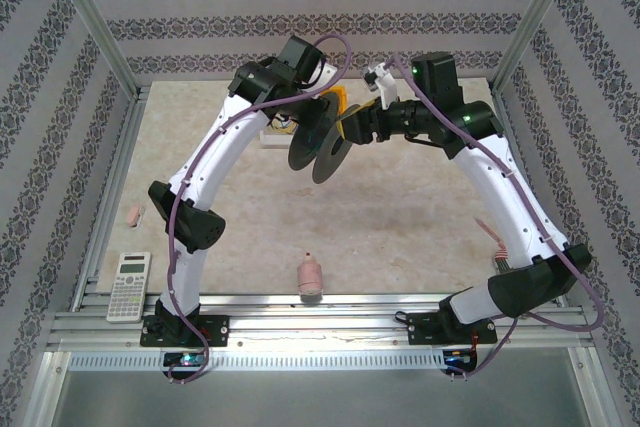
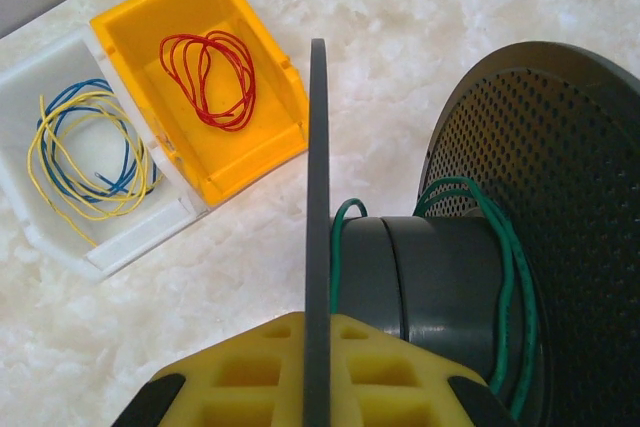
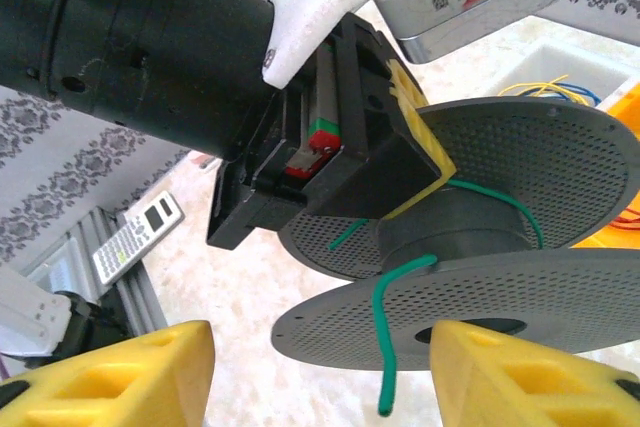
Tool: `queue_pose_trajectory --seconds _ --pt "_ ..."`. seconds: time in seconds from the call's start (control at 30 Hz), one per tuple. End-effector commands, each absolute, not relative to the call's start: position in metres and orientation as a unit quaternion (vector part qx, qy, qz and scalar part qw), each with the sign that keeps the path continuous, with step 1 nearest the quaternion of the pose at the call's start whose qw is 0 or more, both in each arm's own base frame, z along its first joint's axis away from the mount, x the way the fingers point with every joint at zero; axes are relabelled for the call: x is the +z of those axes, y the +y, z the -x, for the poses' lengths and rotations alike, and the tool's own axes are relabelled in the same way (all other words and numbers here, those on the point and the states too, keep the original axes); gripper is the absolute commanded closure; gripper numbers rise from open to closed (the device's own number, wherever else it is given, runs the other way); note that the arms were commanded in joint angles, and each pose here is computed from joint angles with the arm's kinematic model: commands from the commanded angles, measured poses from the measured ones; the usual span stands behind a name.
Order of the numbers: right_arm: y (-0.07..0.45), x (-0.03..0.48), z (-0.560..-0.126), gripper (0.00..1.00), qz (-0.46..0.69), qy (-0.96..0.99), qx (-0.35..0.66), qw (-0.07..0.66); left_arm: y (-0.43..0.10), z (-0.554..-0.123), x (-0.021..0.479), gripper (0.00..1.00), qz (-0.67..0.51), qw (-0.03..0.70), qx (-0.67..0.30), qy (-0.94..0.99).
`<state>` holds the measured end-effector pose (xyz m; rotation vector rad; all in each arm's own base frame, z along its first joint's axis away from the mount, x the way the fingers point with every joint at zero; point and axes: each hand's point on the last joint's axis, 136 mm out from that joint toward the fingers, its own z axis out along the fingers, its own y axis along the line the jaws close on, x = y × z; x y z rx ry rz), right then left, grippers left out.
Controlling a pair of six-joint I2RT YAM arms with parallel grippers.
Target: Wrap the cables
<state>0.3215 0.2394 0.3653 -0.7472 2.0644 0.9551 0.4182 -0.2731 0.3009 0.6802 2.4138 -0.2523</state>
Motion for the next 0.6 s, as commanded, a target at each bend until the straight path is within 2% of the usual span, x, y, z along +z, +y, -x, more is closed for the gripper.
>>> queue_pose_trajectory --seconds 0.0,0.13,0.3,0.43,0.57 --pt "0.242 0.374 -0.330 0.49 0.290 0.799 0.359 0.386 -0.277 -0.416 0.314 1.00 -0.267 0.322 -0.095 0.903" --pt "0.241 0.373 -0.333 0.63 0.289 0.802 0.351 0.387 -0.278 -0.416 0.313 1.00 -0.268 0.322 -0.095 0.903" --pt "0.239 0.375 -0.335 0.75 0.289 0.803 0.342 0.394 -0.279 -0.414 0.314 1.00 -0.272 0.321 -0.097 0.902" --pt "0.238 0.377 -0.336 0.98 0.291 0.802 0.335 0.400 -0.279 -0.413 0.314 1.00 -0.276 0.319 -0.096 0.901" --pt "0.232 0.386 -0.342 1.00 0.293 0.795 0.334 0.413 -0.283 -0.407 0.312 1.00 -0.291 0.312 -0.098 0.899"
